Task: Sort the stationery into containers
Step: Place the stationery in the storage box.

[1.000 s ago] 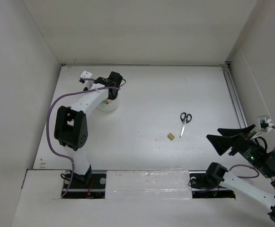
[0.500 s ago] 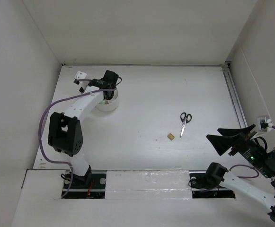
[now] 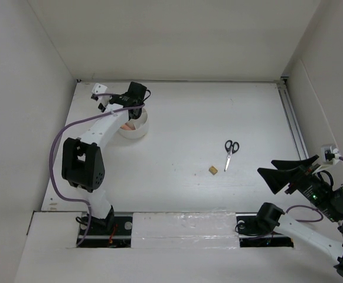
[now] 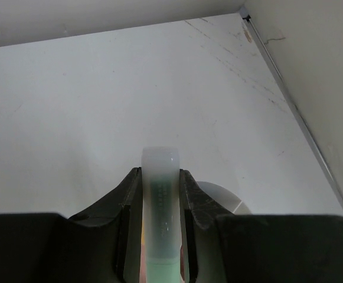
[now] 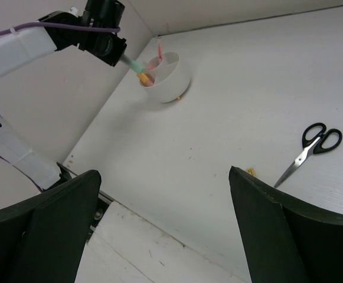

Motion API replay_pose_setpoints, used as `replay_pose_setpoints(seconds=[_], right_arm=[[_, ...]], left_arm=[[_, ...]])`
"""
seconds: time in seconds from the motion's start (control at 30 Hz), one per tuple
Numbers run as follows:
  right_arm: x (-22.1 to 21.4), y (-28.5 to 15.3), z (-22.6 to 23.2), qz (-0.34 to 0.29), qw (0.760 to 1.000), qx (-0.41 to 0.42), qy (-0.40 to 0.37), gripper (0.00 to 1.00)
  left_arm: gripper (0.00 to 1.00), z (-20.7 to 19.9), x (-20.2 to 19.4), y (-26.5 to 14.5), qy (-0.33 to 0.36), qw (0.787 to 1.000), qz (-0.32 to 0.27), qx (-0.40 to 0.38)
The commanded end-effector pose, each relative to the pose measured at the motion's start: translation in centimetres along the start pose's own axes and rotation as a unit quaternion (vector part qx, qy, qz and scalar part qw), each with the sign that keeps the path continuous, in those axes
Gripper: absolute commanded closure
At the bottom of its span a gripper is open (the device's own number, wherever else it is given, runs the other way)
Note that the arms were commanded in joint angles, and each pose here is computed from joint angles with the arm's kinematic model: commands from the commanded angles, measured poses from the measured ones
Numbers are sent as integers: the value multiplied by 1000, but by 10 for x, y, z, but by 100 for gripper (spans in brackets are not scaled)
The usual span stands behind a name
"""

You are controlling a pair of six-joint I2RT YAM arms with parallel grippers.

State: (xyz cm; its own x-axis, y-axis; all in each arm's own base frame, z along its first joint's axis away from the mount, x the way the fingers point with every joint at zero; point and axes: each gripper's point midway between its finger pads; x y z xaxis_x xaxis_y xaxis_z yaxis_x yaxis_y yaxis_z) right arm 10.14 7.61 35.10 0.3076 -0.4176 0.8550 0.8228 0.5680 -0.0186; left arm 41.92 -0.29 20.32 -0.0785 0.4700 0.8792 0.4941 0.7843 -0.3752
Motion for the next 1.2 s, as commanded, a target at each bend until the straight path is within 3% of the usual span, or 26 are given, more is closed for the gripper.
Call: replay_pose_setpoints(seconds=[0.0,0.47,1.17], right_arm=[[12,-1,10,-18,1000,22,4,5],[10,-2,8,-18,1000,22,4,5],[13,-4,9,-26,999,26,2,5]], left_arm=[[100,3,31,0,-63,996,-67,10],[100,20,15,8,-29,996,-75,43],[100,7,20,7,-51,995,-75,34]])
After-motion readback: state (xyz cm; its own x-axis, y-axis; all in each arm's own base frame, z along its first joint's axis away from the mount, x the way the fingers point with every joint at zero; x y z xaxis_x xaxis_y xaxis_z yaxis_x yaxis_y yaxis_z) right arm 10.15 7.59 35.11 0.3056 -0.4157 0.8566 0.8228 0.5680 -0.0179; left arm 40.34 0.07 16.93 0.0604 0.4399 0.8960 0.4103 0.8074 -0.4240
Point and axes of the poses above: each gripper's point midway between its finger pads, its own y axis out along the fingers, its own z axis along the line the jaws close on, x = y × z, and after that the axes turned 1 degree about y, right-handed
